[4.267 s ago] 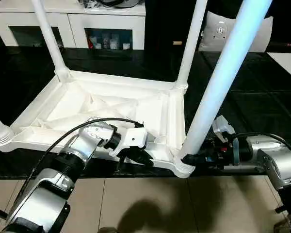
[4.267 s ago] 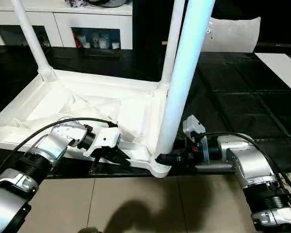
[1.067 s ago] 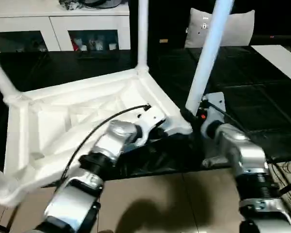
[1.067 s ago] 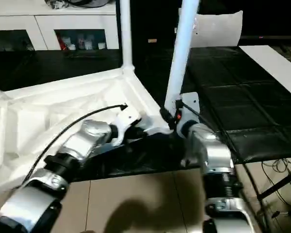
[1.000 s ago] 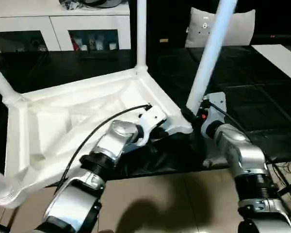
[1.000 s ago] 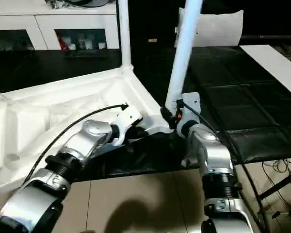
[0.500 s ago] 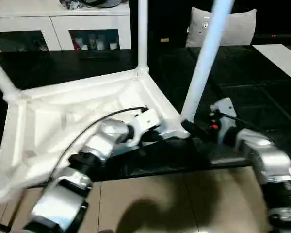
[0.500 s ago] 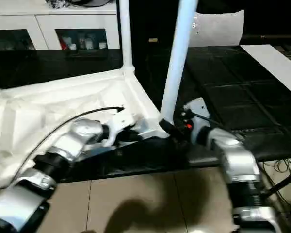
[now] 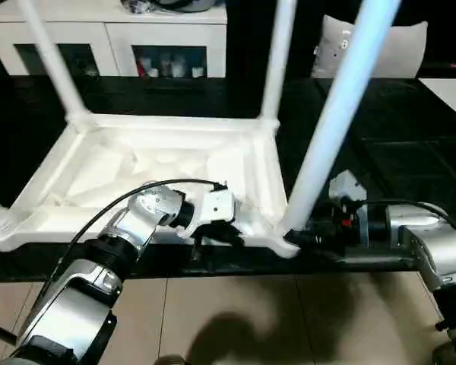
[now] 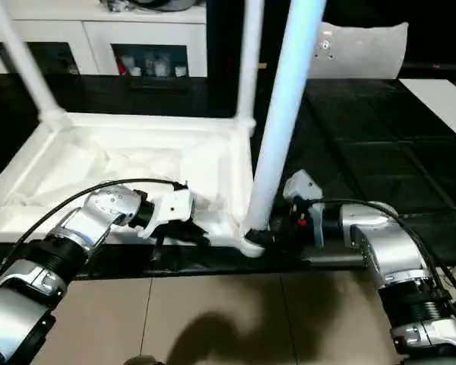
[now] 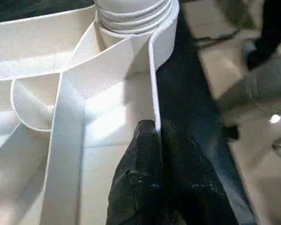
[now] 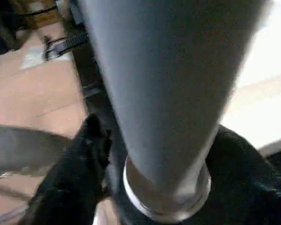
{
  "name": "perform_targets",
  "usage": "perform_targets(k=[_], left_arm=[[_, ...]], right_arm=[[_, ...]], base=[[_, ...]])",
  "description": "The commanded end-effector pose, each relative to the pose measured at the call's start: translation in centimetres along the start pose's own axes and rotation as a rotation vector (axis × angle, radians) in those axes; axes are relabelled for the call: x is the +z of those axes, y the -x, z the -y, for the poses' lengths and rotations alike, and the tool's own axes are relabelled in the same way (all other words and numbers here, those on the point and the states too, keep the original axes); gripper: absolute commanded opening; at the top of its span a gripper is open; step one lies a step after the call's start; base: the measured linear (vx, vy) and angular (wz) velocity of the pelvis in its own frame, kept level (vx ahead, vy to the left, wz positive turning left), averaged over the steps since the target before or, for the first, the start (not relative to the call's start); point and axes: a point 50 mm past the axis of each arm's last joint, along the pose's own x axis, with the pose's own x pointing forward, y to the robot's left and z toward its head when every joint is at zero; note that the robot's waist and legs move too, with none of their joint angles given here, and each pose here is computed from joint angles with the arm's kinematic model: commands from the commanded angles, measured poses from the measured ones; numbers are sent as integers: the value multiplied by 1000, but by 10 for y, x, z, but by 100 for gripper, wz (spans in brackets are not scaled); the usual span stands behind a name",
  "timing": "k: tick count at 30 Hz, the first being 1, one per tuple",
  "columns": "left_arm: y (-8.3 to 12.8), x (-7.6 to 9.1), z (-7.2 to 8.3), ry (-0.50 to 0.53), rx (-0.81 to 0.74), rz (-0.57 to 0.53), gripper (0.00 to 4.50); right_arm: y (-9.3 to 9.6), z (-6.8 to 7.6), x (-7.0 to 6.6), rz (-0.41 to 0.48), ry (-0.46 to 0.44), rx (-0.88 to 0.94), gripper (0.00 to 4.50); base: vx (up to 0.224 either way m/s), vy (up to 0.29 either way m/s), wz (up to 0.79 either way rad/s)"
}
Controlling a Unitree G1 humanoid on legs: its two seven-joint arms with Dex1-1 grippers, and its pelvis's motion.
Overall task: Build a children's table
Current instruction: Rotate leg to tighten
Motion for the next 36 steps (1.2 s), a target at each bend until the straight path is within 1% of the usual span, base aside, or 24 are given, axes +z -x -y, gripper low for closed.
perform_targets(k=[1,3,4,9,13,16,17,19,21,22,23,24,25,27,28,29,30,32,34,36], left_arm=[[-4,1,6,-53,-82,-35,0],[-4,0,6,-53,-84,-35,0],[-3,0,6,-53,-86,-35,0],[-2,-1,7,-54,-91,-29,0],[-3,-1,8,-48,-91,-20,0],[-5,0,9,-17,-78,19,0],[-7,2,8,5,-62,38,0],[-8,3,8,20,-51,54,0],[-11,5,8,51,-36,75,0],[-14,7,8,80,-5,91,0],[-15,8,6,99,18,91,0],[-20,10,1,131,104,95,0],[-23,11,-2,155,149,99,0],[-25,12,-3,171,175,102,0],[-28,14,-7,207,222,110,0],[-34,18,-10,264,277,127,0],[-37,21,-13,297,313,136,0],[-44,28,-18,357,387,159,0],[-49,35,-22,381,445,167,0],[-53,41,-23,382,466,174,0]], right_arm=[[-2,-7,2,3,-10,100,284],[-3,-8,2,5,-14,112,265],[-3,-9,2,4,-21,126,265],[-4,-13,-1,-3,-33,159,216],[-5,-14,-2,15,-53,171,203],[-10,-18,-2,58,-79,168,200],[-13,-19,-2,82,-86,150,199],[-16,-20,-1,101,-95,124,198],[-21,-17,-2,123,-101,52,198],[-28,-12,-2,129,-120,-63,198],[-30,-8,-2,131,-115,-117,197],[-34,0,-2,155,-155,-226,197],[-36,3,-1,170,-185,-266,197],[-36,4,-1,180,-207,-287,194],[-38,7,1,200,-224,-335,193],[-42,12,4,228,-263,-419,193],[-44,15,6,234,-280,-476,193],[-48,22,6,220,-310,-598,193],[-52,27,7,227,-336,-697,193],[-57,28,9,256,-355,-721,193]], base=[[0,0,0],[0,0,0],[0,0,0],[0,0,0],[0,0,0],[0,0,0],[0,0,0],[0,0,0],[0,0,0],[0,0,0],[0,0,0],[0,0,0],[0,0,0],[0,0,0],[0,0,0],[0,0,0],[0,0,0],[0,0,0],[0,0,0],[0,0,0]])
